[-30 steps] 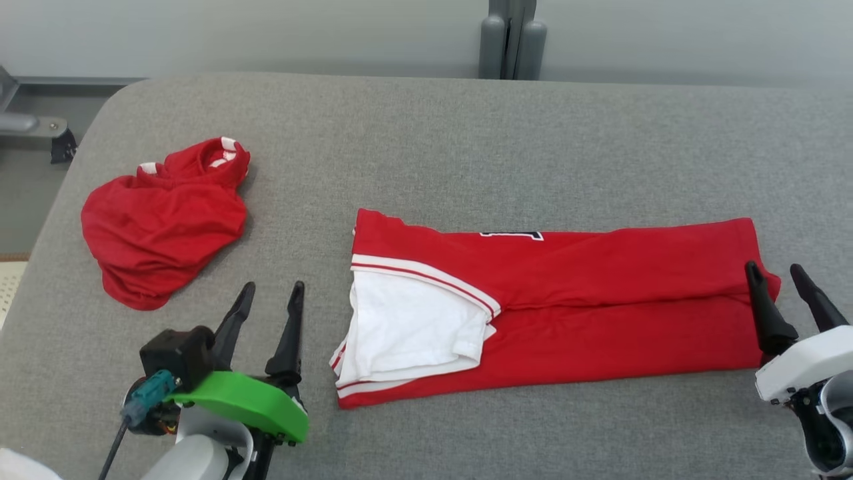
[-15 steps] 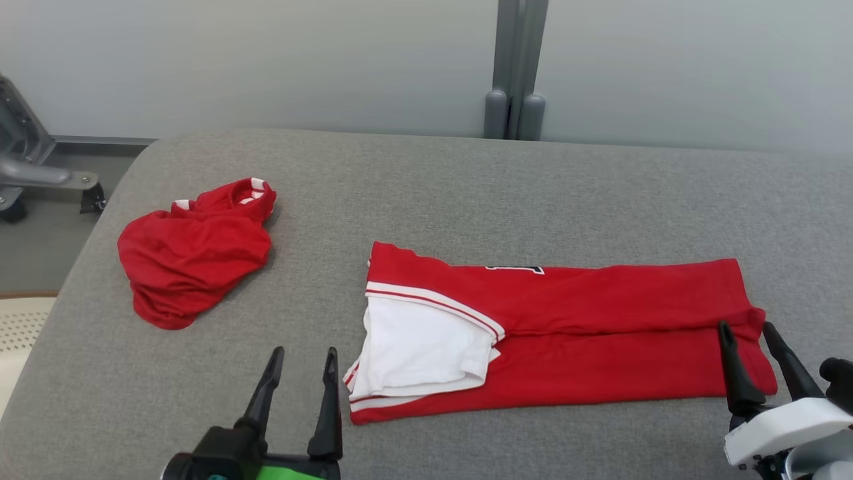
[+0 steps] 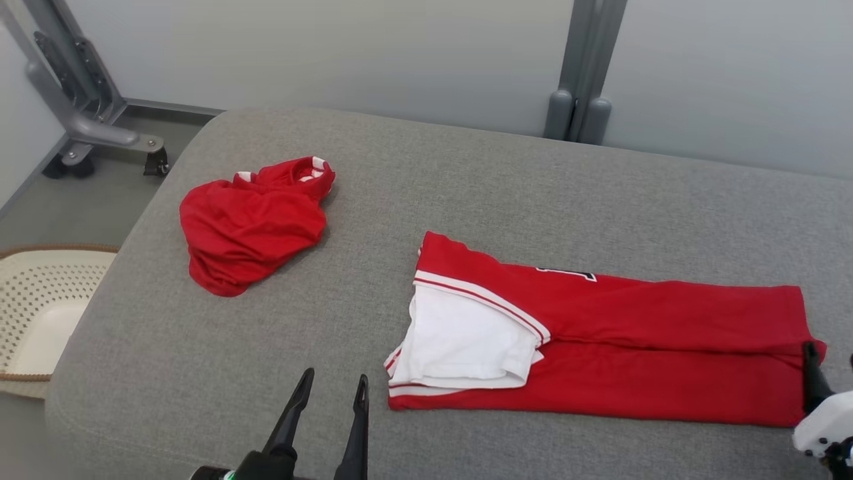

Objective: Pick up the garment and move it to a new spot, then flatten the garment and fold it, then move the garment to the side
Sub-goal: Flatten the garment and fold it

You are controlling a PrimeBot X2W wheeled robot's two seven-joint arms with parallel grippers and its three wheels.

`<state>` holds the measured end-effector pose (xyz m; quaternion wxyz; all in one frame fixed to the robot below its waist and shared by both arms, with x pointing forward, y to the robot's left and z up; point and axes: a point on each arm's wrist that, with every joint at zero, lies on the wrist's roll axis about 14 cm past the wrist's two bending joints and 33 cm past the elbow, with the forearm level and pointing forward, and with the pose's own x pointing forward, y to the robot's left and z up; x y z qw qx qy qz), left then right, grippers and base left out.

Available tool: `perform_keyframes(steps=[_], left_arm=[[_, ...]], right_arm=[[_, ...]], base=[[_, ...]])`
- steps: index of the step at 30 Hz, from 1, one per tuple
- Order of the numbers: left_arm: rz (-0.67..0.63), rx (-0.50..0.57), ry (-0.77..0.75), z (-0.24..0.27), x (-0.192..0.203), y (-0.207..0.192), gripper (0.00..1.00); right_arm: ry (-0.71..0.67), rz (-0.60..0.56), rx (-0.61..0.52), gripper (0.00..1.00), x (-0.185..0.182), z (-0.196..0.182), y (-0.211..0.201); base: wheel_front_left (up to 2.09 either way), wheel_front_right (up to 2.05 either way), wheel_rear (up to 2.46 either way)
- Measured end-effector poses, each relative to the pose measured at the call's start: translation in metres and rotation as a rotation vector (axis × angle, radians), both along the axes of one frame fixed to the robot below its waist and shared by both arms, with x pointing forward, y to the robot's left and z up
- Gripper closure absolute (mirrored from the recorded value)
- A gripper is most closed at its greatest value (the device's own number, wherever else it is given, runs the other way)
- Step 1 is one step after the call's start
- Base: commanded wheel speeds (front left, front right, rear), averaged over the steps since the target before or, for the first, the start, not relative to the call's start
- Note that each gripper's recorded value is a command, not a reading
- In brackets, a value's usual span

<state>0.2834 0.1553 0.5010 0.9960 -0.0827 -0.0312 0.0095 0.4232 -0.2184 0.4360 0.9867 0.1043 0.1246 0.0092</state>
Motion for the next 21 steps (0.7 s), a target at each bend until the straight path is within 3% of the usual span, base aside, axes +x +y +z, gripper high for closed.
perform_keyframes(steps=[6, 14, 15, 16, 17, 18, 21], left_arm=[[0.004, 0.004, 0.017, -0.004, 0.003, 0.002, 0.0], [0.023, 0.004, 0.052, -0.013, 0.006, 0.008, 0.0], [0.023, 0.004, 0.054, -0.013, 0.006, 0.008, 0.0], [0.024, 0.005, 0.056, -0.013, 0.007, 0.009, 0.0], [0.026, 0.005, 0.056, -0.013, 0.008, 0.009, 0.0], [0.025, 0.006, 0.057, -0.014, 0.008, 0.009, 0.0], [0.019, 0.006, 0.058, -0.014, 0.01, 0.008, 0.0]], right_arm=[[0.135, -0.036, -0.106, 0.0, 0.021, -0.025, -0.021], [0.308, -0.03, -0.131, 0.0, 0.019, -0.069, -0.012], [0.321, -0.032, -0.129, 0.18, 0.019, -0.073, -0.011], [0.329, -0.031, -0.129, 0.5, 0.019, -0.076, -0.01], [0.332, -0.031, -0.126, 0.5, 0.02, -0.077, -0.009], [0.332, -0.033, -0.118, 1.0, 0.02, -0.078, -0.007], [0.333, -0.031, -0.11, 1.0, 0.019, -0.079, -0.004]], base=[[0.0, 0.0, 0.0], [0.0, 0.0, 0.0], [0.0, 0.0, 0.0], [0.0, 0.0, 0.0], [0.0, 0.0, 0.0], [0.0, 0.0, 0.0], [0.0, 0.0, 0.0]])
